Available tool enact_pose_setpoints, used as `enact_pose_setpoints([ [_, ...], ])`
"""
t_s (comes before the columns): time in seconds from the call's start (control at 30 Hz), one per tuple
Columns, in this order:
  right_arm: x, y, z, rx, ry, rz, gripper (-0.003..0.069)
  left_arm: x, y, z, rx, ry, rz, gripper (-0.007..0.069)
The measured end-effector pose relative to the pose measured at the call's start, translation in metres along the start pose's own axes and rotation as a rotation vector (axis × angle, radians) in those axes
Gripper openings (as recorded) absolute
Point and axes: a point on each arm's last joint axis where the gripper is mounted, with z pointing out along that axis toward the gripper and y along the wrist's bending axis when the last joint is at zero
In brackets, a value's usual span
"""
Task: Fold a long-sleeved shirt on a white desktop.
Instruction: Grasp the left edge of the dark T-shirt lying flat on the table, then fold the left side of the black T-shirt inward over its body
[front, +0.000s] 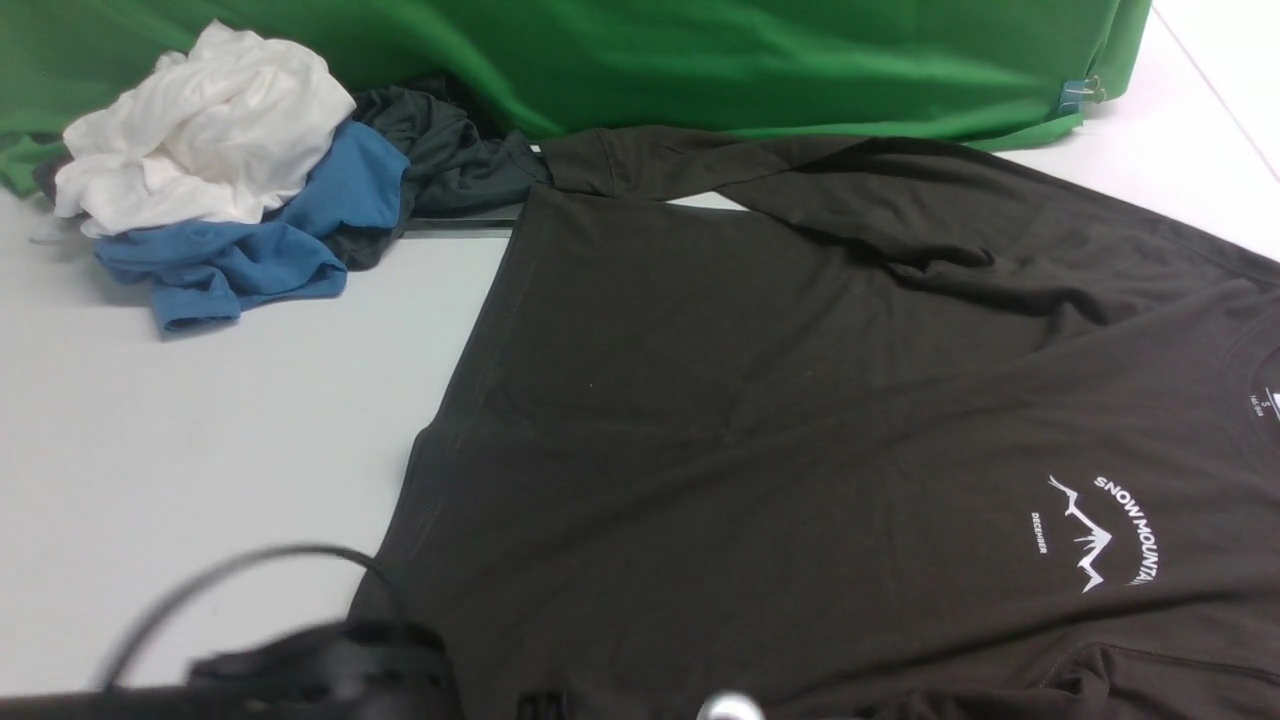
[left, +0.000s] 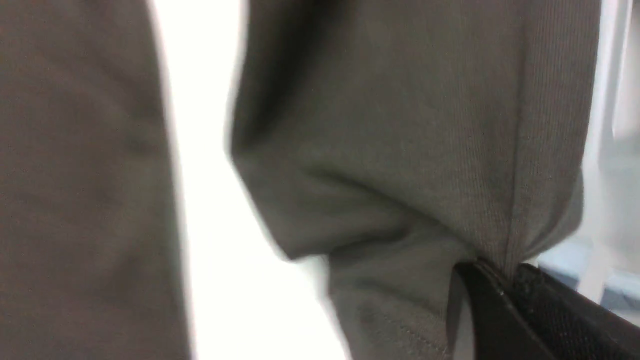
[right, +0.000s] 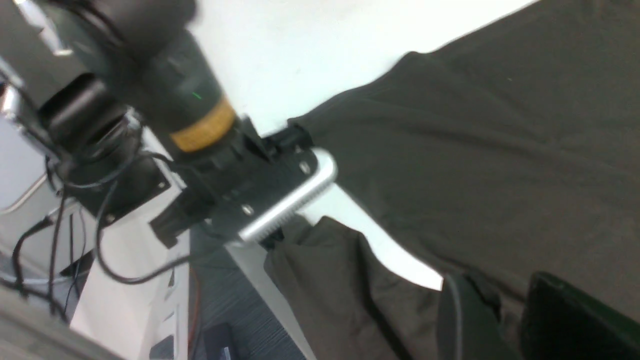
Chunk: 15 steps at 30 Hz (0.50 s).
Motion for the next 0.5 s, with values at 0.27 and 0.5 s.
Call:
enact_pose_setpoints([
  [0.27, -0.001, -0.004, 0.000, 0.041, -0.005, 0.042, 0.0192, 0.005, 0.046, -0.019, -0.091, -0.068, -0.172, 0.0034],
  [0.5, -0.006, -0.009, 0.000, 0.100, -0.066, 0.007, 0.0185, 0.030, 0.098, -0.029, -0.198, -0.148, -0.385, 0.0034],
])
